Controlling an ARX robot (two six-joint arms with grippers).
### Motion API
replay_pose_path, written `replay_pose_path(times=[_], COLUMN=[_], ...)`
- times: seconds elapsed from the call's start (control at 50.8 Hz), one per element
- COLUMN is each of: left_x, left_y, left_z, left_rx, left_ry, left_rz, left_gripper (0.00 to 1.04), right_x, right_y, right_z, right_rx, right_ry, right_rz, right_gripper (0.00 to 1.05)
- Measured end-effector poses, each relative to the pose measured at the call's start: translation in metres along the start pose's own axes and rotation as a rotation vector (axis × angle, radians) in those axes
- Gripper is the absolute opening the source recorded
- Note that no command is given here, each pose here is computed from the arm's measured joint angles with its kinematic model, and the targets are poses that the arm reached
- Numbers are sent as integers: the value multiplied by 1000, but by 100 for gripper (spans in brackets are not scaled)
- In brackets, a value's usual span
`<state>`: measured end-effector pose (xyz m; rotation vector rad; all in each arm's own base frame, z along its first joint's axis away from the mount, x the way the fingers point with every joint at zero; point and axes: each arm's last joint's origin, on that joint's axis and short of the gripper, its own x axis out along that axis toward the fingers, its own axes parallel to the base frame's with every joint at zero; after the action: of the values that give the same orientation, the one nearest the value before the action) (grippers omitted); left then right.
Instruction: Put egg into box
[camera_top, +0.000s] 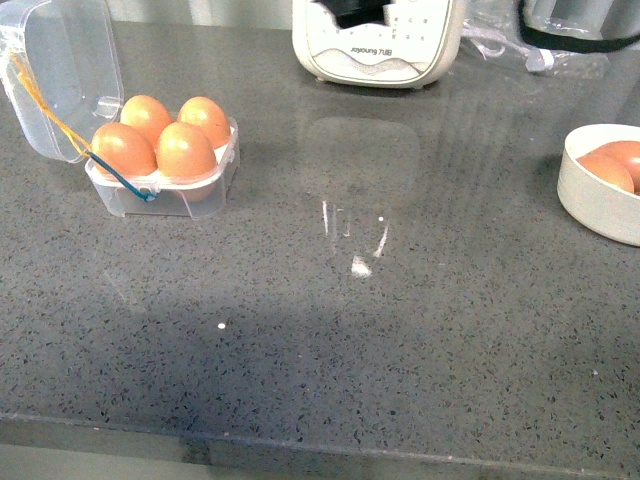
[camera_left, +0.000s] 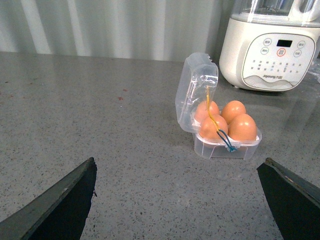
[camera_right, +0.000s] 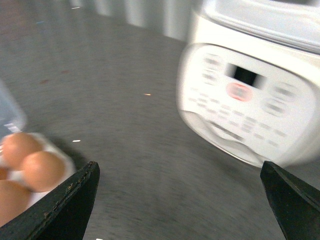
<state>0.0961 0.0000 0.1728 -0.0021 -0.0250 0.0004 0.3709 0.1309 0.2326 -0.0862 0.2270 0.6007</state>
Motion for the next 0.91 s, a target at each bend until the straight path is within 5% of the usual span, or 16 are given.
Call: replay_pose_path(times=[0.256,0.492,0.532,0.689,0.906], left_x=[0,0,0,0,0], left_y=[0,0,0,0,0], left_z=[0,0,0,0,0], left_rx=[0,0,0,0,0], left_ry=[0,0,0,0,0], left_rz=[0,0,0,0,0], left_gripper=[98,98,98,98,98], right_x=[-83,-159,-166,-194,-223], right_y=[-63,-75,-74,-48,-5], right_z=[-46,-62,-63,-74,-80], right_rx=[134,1,-19,59,72], right_ry=[-19,-131,-143,-160,-229], right_rz=[-554,-945,-949,-628,-626], right_gripper=[97,97,97,71,25])
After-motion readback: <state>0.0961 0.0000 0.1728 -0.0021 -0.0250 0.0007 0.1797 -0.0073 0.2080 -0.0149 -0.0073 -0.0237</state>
